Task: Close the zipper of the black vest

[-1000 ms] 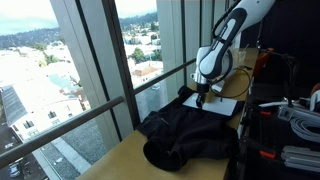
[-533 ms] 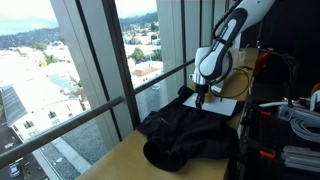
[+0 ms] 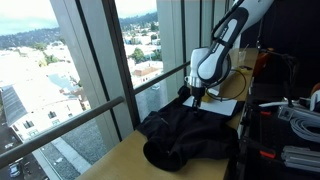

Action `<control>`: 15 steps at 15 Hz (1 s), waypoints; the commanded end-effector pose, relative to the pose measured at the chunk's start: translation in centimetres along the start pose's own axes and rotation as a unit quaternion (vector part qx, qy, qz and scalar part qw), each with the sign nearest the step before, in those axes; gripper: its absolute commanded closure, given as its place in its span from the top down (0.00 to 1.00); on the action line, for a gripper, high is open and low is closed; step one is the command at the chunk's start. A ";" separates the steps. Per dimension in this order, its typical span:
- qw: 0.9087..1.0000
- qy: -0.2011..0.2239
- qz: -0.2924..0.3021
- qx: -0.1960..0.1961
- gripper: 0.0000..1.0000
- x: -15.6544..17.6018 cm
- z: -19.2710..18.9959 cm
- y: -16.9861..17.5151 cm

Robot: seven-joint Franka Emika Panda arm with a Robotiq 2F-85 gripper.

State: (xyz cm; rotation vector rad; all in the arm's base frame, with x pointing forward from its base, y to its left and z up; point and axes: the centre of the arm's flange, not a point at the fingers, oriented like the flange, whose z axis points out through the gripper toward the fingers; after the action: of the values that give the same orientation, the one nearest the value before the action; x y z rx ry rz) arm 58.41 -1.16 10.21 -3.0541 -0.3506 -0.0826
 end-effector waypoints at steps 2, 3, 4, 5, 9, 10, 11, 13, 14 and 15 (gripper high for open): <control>1.000 0.007 -0.009 -0.008 0.02 1.6 0.3 -2.8; 1.000 0.008 -0.012 -0.007 0.02 1.9 0.3 -3.4; 1.000 0.008 -0.015 -0.007 0.02 2.1 0.2 -3.9; 1.000 0.009 -0.017 -0.007 0.02 2.4 0.3 -4.5; 1.000 0.009 -0.025 -0.007 0.02 2.9 0.4 -6.5; 1.000 0.009 -0.027 -0.007 0.02 3.0 0.5 -6.9; 1.000 0.008 -0.029 -0.008 0.02 3.1 0.5 -7.3; 0.999 0.008 -0.033 -0.008 0.02 3.3 0.8 -8.1; 0.999 0.007 -0.034 -0.008 0.02 3.3 1.0 -8.4; 0.999 0.007 -0.036 -0.008 0.02 3.5 1.1 -8.9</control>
State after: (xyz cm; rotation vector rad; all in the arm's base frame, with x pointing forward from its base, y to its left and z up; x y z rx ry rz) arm 59.06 6.30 10.26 -3.0475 -0.4483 -0.0948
